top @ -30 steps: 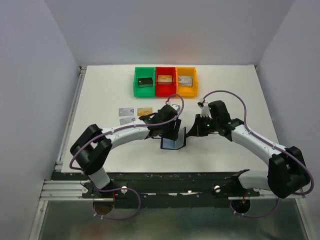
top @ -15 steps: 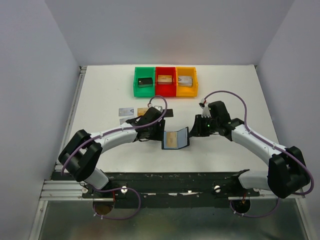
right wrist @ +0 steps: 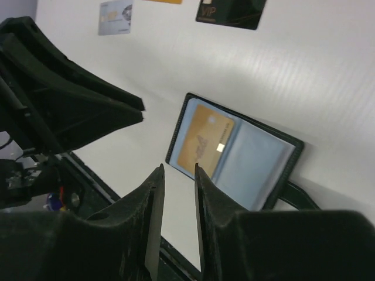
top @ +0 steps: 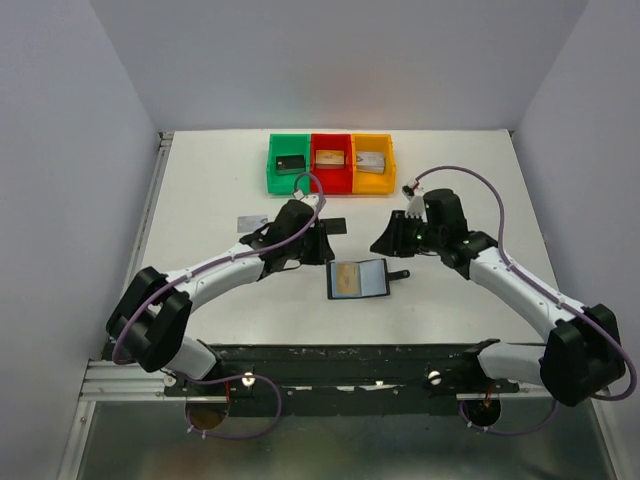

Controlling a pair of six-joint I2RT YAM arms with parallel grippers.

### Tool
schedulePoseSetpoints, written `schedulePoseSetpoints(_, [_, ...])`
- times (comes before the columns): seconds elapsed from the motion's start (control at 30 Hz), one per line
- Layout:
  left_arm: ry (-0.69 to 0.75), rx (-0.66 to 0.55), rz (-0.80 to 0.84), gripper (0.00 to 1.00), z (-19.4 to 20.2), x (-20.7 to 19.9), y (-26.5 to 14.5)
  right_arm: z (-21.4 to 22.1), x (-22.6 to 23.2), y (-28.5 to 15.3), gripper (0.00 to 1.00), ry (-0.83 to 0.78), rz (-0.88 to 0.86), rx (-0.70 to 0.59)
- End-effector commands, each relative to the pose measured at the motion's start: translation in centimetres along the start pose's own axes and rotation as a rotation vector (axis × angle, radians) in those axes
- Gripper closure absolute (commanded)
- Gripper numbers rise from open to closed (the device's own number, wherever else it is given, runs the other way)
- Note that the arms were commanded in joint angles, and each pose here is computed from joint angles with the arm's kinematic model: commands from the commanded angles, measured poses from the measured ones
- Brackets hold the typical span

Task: Take the credit cards out of the card holder
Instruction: Remove the credit card from the card holder.

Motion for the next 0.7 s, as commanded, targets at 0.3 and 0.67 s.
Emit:
schedulePoseSetpoints(0.3, [-0.069, 0.088, 0.117, 0.90, 2.2, -1.0, 3.9, 5.5, -0.6, 7.5, 0.68, 0.156, -0.135, 0.236])
schedulePoseSetpoints(0.67, [-0.087, 0.139, 0.062, 0.96, 3.7, 0.2, 5.1, 7.8, -2.9, 9.1, 0.67, 0.209, -0.094, 0.293])
Point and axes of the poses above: each gripper's point midway between its finger pads, its own y axis out along the fingers, its own x axis along the line the jaws close on, z = x × y, the point moved 2 cm from there along -y, back along the fingers, and after that the axes turned 13 degrees about y, right-handed, at the moved point
